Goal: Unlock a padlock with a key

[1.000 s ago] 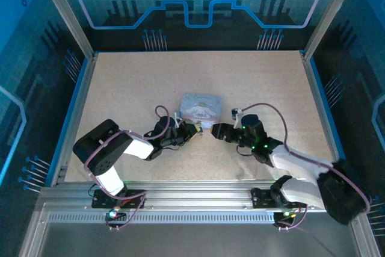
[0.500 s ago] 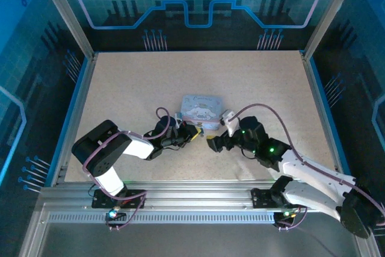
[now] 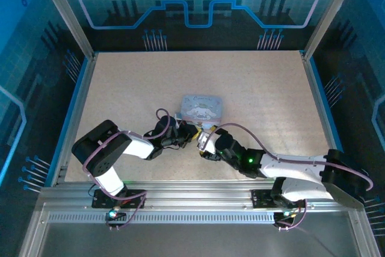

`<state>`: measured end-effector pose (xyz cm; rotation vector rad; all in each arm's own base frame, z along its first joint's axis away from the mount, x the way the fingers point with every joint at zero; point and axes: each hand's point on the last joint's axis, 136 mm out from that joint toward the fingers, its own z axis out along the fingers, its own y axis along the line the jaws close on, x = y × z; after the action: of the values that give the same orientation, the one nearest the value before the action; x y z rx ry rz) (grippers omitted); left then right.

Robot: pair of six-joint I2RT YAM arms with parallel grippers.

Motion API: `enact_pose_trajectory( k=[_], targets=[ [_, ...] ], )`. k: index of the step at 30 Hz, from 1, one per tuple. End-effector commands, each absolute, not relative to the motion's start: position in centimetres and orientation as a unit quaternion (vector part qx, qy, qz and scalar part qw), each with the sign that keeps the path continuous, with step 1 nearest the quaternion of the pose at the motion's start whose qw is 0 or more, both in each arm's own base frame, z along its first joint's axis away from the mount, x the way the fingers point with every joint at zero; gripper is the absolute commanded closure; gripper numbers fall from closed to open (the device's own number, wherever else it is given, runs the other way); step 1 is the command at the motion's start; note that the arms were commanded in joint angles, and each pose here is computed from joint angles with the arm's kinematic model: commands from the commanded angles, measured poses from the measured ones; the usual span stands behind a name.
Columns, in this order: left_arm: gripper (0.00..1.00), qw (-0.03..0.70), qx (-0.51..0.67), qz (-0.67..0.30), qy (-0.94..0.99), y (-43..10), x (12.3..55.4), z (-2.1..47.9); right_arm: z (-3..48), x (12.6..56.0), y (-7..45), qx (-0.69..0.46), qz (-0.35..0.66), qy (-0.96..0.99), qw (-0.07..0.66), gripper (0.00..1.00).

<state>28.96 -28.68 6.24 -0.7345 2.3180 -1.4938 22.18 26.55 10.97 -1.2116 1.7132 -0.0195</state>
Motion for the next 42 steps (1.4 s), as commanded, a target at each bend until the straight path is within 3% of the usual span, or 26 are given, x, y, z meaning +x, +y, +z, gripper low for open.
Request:
enact_pose_trajectory(
  k=[1, 20, 34, 42],
  targets=[
    [1.00, 0.146, -0.239, -0.558, 0.781, -29.9, 29.2, 8.9, 12.3, 23.4, 27.4, -0.494, -0.039, 0.691, 0.527, 0.26],
    [1.00, 0.140, -0.242, -0.563, 0.778, -29.9, 29.0, 8.6, 8.7, 25.1, 28.5, -0.466, -0.056, 0.716, 0.517, 0.50],
    [1.00, 0.139, -0.242, -0.564, 0.777, -29.8, 28.9, 8.6, 8.5, 25.6, 27.9, -0.445, -0.059, 0.727, 0.519, 0.79],
    [1.00, 0.140, -0.243, -0.564, 0.777, -29.8, 28.9, 8.5, 8.4, 25.7, 27.8, -0.439, -0.058, 0.731, 0.519, 0.91]
  ],
)
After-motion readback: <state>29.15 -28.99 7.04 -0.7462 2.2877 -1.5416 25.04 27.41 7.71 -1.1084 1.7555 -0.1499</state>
